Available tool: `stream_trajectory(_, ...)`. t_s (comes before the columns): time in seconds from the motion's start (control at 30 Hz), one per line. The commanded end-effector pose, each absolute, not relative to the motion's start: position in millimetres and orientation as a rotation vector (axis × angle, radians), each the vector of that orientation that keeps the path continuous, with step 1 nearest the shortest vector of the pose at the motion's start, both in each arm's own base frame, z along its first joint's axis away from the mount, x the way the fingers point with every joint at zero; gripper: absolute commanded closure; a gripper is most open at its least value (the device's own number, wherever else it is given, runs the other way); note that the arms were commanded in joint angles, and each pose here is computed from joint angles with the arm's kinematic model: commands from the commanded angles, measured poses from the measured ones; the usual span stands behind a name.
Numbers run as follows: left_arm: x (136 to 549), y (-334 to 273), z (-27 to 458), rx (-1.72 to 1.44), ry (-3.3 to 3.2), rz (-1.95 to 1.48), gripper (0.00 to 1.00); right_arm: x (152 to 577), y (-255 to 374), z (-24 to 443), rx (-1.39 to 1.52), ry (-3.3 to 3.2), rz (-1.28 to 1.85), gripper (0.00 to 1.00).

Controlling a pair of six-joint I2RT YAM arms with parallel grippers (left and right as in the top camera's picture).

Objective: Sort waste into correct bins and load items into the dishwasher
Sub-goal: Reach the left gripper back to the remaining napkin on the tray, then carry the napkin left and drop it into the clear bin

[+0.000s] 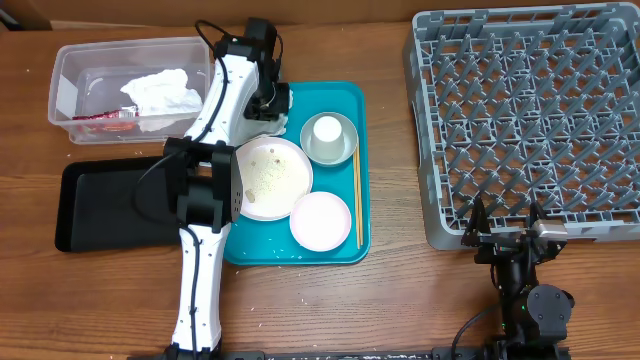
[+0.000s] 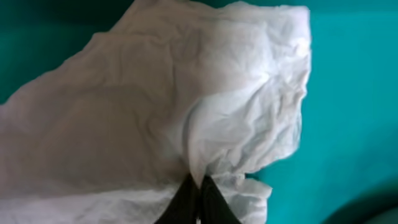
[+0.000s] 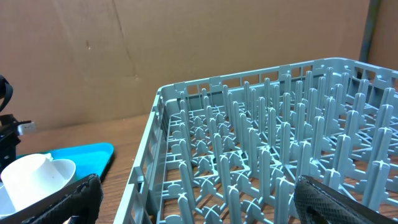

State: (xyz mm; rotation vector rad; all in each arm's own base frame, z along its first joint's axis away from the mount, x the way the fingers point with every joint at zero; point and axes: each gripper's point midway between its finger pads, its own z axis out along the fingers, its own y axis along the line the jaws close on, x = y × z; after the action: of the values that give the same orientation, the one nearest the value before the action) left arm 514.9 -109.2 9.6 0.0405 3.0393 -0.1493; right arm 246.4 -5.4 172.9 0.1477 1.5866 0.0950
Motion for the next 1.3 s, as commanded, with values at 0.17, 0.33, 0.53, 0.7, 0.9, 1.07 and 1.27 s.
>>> stream_trajectory(0.17,544,-111,115,-0.071,2.834,-0.198,0.96,246,-7,171,0.152,1.584,0.085,0.0)
stream_trajectory(0.33,561,-83,198,-0.211,2.618,-0.237,0.96,246,-7,171,0.152,1.584,0.085,0.0)
stream_trajectory(0.53,560,21,243,-0.567,2.441,-0.092,0.96,246,-7,171,0.152,1.584,0.085,0.0)
stream_trajectory(0.7,544,87,234,-0.803,2.431,-0.054,0.96,246,-7,171,0.152,1.584,0.085,0.0)
stream_trajectory(0.9,530,137,217,-0.951,2.437,-0.014,0.96,246,-7,171,0.152,1.584,0.085,0.0)
stream_trajectory(1.07,530,150,187,-1.004,2.493,0.005,0.95,246,-7,171,0.152,1.584,0.085,0.0)
stream_trajectory(1.27,535,136,167,-0.986,2.554,-0.089,0.26,246,-7,171,0.152,1.584,0.085,0.0)
